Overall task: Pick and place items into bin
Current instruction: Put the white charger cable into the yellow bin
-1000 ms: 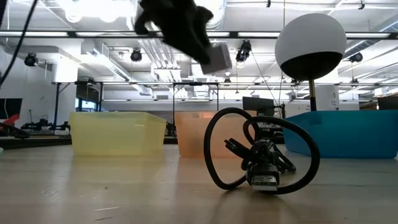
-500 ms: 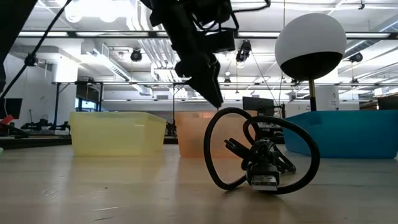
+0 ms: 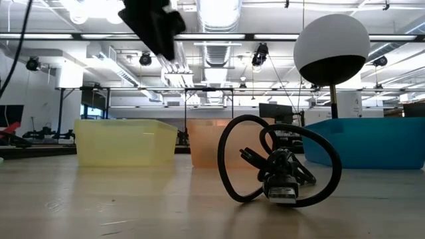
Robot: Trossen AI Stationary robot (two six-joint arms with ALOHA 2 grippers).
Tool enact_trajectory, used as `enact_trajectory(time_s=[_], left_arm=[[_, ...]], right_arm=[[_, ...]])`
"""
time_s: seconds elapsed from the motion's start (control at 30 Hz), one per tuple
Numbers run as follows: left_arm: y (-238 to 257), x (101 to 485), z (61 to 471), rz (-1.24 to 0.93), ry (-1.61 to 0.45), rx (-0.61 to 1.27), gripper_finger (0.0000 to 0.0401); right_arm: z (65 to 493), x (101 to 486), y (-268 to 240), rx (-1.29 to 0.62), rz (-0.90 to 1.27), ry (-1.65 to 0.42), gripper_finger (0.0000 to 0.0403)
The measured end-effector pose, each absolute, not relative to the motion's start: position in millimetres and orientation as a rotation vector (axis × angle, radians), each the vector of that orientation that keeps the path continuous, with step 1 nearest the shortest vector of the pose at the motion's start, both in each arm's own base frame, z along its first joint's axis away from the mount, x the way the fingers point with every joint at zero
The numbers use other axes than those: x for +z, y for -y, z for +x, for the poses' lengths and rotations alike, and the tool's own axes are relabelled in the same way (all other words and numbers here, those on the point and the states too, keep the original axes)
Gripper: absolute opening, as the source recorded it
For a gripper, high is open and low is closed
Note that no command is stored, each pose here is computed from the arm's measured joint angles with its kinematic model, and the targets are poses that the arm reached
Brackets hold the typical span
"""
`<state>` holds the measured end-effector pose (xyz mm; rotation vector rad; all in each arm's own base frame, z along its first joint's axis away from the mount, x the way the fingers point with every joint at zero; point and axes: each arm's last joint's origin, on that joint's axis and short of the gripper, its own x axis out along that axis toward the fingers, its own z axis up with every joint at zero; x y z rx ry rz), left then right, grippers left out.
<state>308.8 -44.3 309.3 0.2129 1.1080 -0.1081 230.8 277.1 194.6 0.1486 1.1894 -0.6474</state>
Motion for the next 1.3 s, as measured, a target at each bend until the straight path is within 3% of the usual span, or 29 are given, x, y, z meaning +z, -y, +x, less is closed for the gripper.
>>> enact_trajectory(time_s=[0.17,0.33,0.77,0.97,1.3], left_arm=[[70.4,314.3,268.3,0.099,-1.082,-0.161,0.0185],[95.1,295.8,236.8,-0.034,-1.153,-0.162,0.0184],[181.6,265.6,181.4,-0.735,-1.332,0.248,0.0184],[218.4,242.9,181.2,-0.936,-1.291,0.363,0.0184],[251.5,197.3,208.0,-0.897,-1.314,0.474,0.0184]], right_arm=[[238.3,191.7,-269.5,-0.613,0.079,-1.221,0.026],[248.7,190.9,-265.5,-0.551,0.045,-1.235,0.026],[269.0,189.5,-251.6,-0.554,0.115,-1.254,0.026],[279.5,189.3,-240.9,-0.573,0.14,-1.264,0.026],[284.0,188.8,-233.3,-0.534,0.118,-1.348,0.0258]])
